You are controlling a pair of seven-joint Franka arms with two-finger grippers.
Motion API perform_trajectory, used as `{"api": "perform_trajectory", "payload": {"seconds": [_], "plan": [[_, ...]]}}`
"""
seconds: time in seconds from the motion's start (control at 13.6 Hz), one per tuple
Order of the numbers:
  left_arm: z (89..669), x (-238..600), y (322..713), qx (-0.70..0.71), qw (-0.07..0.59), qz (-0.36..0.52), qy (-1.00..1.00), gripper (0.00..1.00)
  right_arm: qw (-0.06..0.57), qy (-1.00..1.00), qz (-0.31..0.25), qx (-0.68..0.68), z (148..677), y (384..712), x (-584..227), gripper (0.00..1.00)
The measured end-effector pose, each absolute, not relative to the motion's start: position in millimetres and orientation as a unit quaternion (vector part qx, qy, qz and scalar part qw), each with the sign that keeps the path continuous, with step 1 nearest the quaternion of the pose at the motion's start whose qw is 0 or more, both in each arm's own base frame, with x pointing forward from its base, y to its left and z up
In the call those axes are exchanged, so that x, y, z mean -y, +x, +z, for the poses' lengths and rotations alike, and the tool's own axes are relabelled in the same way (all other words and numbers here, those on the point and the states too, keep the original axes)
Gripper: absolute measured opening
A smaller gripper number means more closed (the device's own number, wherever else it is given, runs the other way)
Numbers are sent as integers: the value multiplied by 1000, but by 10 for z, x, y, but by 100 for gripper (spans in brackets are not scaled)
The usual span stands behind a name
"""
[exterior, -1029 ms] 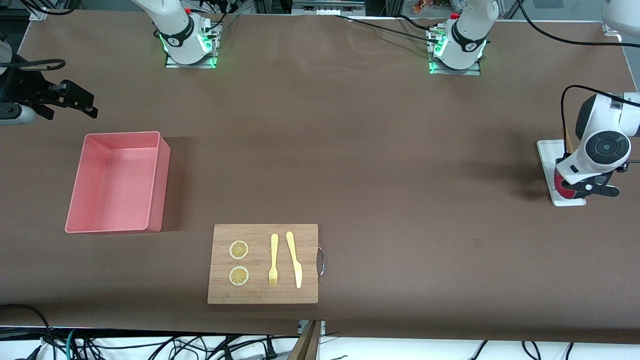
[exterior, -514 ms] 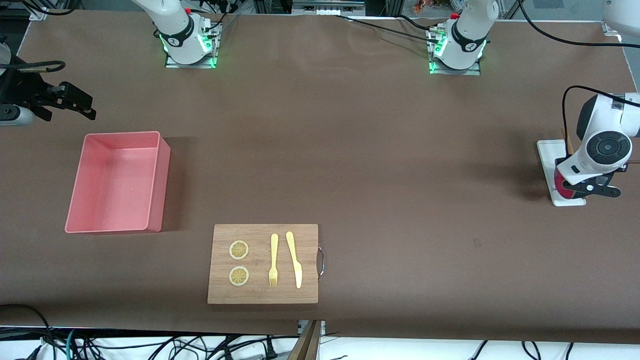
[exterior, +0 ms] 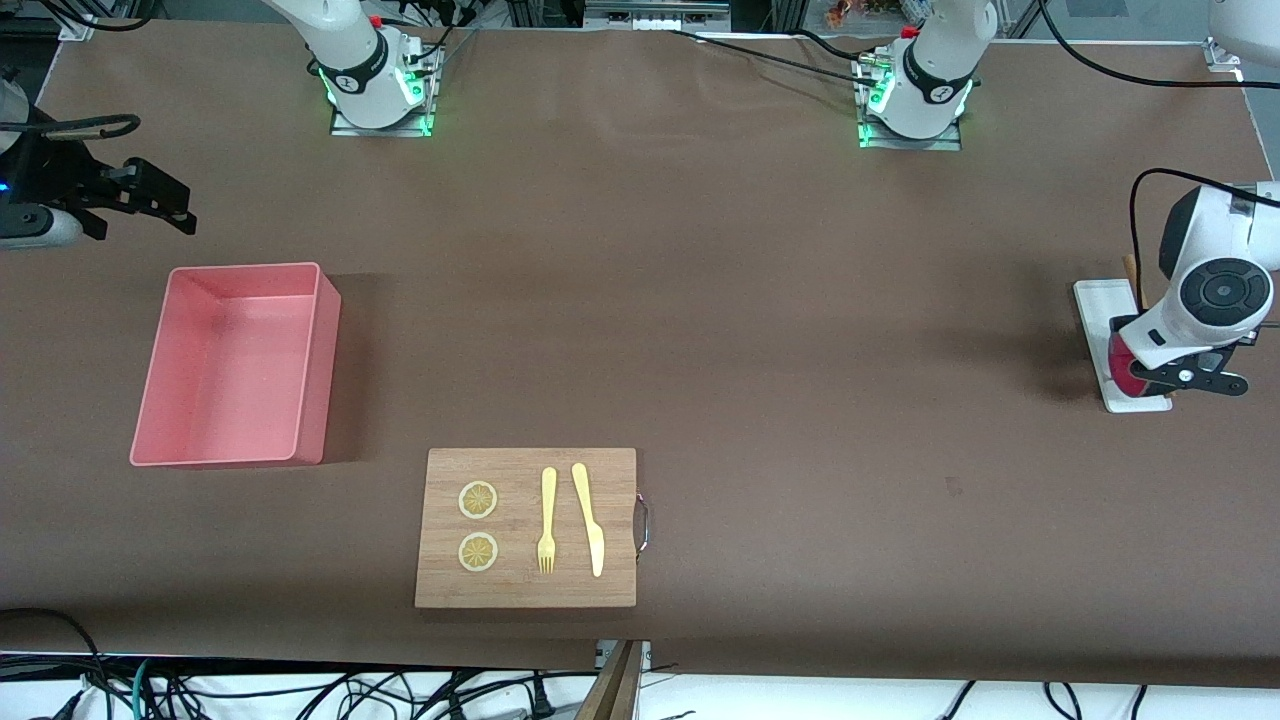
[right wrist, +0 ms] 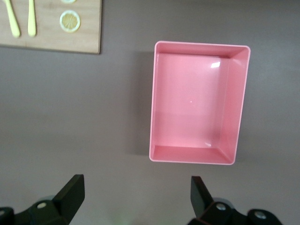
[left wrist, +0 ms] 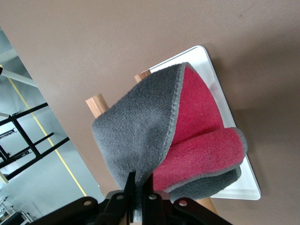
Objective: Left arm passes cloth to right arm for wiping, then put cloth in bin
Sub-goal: 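Lift the cloth off the rods with the left gripper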
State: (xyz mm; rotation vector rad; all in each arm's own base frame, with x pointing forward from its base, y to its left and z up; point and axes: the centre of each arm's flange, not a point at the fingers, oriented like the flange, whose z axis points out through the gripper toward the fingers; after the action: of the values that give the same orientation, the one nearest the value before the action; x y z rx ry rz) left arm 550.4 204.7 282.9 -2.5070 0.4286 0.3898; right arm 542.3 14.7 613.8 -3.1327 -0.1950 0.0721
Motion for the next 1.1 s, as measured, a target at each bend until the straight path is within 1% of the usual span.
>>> {"api": "perform_trajectory", "payload": {"seconds": [0.07, 0.15, 0.37, 0.51, 0.73, 0.96, 1.1], "plan": [[2867, -2053, 5513, -163, 278, 147, -935, 4, 1, -997, 23, 70, 6149, 5418, -116, 100], [2893, -2053, 5517, -164, 276, 147, -936, 3, 2, -997, 23, 75, 6162, 5415, -86, 100], [3003, -2024, 5545, -161, 274, 138, -938, 3, 2, -996, 21, 87, 6193, 5410, -74, 100], [3217, -1921, 5597, -155, 261, 117, -946, 3, 2, -996, 19, 91, 6214, 5411, -77, 100], [3721, -1579, 5669, -128, 214, 119, -961, 3, 2, -995, 24, 96, 6247, 5387, -101, 100], [4348, -877, 5815, -115, 152, 140, -972, 3, 6, -994, 29, 105, 6329, 5311, -108, 100], [4626, -485, 5866, -106, 108, 136, -979, 3, 28, -989, 27, 145, 6353, 5286, -143, 100]]}}
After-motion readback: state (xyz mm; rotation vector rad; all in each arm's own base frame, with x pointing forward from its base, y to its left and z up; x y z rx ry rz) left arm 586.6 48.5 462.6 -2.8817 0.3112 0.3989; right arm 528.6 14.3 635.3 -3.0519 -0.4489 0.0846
